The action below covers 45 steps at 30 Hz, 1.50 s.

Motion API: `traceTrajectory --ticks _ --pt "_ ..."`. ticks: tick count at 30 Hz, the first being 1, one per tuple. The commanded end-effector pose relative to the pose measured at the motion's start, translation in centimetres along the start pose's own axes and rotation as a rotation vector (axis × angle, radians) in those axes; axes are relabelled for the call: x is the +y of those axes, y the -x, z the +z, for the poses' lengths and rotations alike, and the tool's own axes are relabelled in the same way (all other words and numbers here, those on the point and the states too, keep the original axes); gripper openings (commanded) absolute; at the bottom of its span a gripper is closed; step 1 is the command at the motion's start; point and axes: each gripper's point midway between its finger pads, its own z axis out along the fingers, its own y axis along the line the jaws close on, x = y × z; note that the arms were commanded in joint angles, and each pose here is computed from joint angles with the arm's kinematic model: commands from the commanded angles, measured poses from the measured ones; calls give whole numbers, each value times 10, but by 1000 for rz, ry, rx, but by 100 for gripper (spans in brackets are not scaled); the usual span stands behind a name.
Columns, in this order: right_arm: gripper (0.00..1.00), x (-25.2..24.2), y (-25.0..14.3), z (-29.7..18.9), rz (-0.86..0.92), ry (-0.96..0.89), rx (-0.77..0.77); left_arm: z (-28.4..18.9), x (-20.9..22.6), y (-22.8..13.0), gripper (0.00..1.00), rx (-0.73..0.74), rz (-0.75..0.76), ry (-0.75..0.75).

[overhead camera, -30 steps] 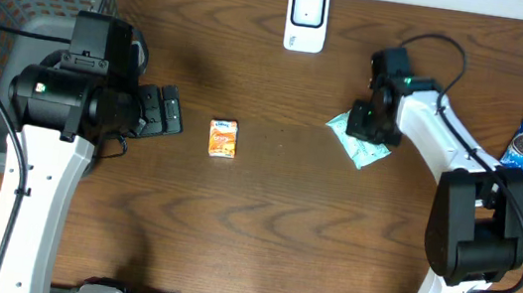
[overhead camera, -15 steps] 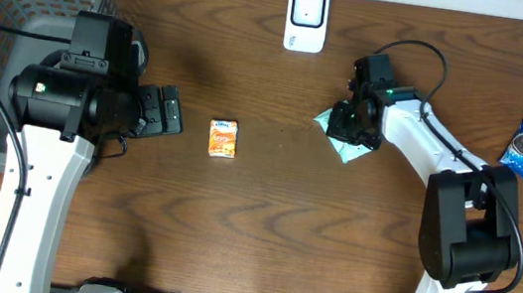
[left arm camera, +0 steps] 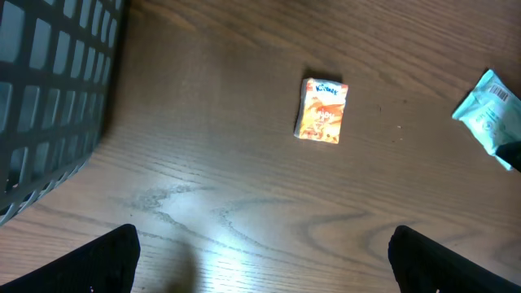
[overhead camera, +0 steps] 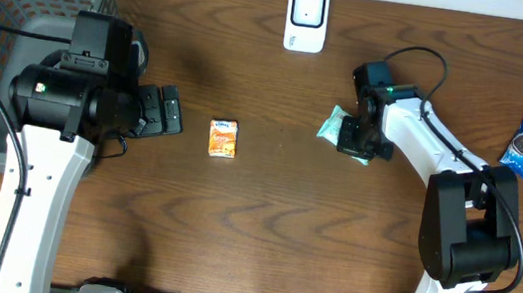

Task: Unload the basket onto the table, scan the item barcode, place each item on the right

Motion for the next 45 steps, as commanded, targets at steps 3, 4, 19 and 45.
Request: traceTrajectory --ticks 3,4,19,45 --pt "1 -30 -2 7 -3 -146 -3 -6 0 4 98 -20 12 0" --pt "1 -32 -1 7 2 -150 -6 -6 0 4 98 -20 12 0" --pt "1 -25 47 -28 162 31 -67 -6 0 4 98 -20 12 0" --pt "40 -5 38 -9 104 56 -117 -6 0 4 98 -20 13 0"
